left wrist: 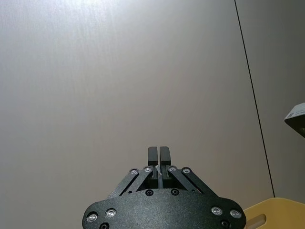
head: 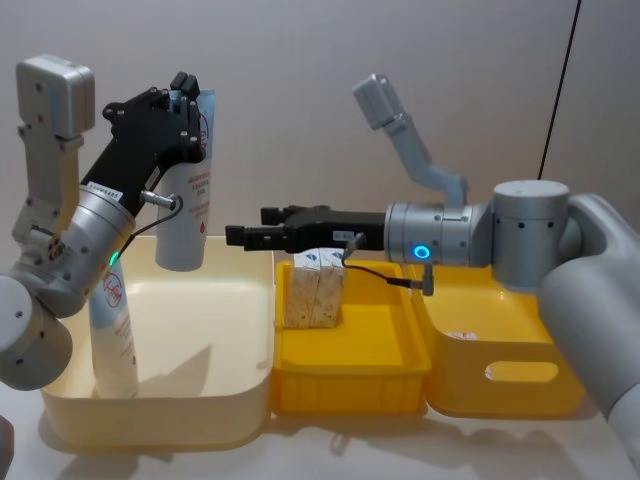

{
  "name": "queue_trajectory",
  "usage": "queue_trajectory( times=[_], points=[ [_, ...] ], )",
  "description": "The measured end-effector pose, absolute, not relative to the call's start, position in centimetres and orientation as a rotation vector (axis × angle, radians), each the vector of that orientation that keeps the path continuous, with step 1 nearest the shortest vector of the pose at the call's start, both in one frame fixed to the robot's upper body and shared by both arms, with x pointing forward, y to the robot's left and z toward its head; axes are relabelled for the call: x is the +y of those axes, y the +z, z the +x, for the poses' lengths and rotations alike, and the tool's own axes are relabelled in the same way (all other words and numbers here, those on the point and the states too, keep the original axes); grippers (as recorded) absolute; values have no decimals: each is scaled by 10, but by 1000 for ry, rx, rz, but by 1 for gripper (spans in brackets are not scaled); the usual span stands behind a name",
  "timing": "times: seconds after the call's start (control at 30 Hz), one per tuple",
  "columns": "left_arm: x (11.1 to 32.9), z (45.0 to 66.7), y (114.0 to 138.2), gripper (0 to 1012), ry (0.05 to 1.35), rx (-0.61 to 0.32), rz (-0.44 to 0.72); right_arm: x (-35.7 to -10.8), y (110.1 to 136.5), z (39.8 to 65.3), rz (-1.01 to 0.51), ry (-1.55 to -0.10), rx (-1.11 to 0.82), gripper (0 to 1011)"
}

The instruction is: Bimanual collaborative sorting of washing and personal care products

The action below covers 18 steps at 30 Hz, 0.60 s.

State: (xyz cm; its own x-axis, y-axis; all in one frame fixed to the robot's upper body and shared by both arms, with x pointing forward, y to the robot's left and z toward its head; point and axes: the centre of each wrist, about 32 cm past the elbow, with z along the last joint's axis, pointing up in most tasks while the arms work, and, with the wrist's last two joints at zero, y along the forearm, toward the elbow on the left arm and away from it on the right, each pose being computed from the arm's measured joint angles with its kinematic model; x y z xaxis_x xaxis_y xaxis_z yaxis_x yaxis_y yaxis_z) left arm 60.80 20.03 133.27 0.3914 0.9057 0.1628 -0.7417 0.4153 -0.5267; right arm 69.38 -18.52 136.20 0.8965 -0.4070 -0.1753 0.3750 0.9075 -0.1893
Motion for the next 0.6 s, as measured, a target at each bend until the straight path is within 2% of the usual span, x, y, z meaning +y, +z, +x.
queue_trajectory(
  times=[0.6],
  points=[
    [201, 608, 1332, 34, 1086, -458, -396, -164, 1366, 703, -157, -373, 192, 1001]
  ],
)
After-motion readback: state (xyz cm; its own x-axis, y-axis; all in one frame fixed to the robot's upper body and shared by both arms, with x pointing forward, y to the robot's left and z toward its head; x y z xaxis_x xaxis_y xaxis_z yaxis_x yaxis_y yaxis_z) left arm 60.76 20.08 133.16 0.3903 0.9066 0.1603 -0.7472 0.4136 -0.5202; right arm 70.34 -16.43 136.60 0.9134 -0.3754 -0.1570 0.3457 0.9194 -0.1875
